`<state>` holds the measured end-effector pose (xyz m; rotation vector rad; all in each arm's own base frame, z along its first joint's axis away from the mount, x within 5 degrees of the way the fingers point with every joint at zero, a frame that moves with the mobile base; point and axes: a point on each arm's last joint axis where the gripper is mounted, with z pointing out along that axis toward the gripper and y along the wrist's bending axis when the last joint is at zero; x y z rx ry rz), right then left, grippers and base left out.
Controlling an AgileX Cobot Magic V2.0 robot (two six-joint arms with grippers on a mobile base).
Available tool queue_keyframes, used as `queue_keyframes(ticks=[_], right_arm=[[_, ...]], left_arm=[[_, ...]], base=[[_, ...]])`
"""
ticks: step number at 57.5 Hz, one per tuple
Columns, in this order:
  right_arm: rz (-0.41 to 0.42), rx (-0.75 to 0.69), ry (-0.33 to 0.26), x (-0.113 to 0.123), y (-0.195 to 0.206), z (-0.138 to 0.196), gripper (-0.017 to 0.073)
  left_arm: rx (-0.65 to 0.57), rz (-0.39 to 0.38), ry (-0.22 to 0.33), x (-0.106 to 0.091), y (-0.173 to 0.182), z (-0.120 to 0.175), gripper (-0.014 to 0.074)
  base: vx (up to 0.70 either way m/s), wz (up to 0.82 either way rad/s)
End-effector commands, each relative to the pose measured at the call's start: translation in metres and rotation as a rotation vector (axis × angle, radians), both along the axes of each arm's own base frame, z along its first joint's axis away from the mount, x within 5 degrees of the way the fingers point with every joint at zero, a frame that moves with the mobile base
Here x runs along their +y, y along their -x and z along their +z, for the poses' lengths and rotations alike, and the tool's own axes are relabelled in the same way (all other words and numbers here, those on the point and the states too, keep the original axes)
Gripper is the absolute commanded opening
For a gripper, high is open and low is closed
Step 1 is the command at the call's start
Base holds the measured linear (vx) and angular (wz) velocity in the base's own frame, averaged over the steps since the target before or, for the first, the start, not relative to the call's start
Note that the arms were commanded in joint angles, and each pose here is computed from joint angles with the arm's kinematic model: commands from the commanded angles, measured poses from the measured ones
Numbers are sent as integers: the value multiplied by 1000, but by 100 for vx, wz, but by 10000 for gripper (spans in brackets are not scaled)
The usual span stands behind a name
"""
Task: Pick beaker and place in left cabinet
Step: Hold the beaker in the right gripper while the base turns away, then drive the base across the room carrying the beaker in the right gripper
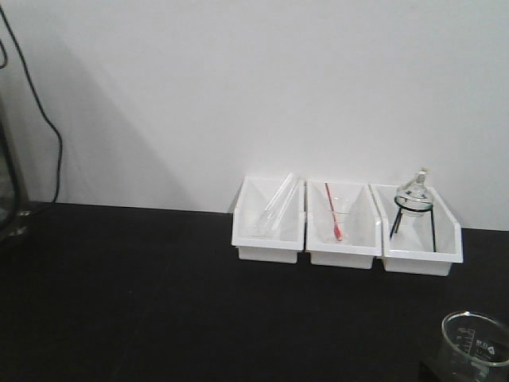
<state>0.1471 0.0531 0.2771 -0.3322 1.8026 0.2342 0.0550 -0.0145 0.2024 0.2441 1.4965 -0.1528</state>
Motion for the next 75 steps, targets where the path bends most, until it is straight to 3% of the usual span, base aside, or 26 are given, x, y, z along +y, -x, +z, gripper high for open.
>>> queue_keyframes(ticks=[1,75], right_arm=[[34,-99,-38,3,-1,17,-6],[35,-100,-39,3,0,17,-6]], left_arm=[[-81,-2,34,0,1,3,1],[-81,-2,34,0,1,3,1]], base=[[-9,41],[-13,58]])
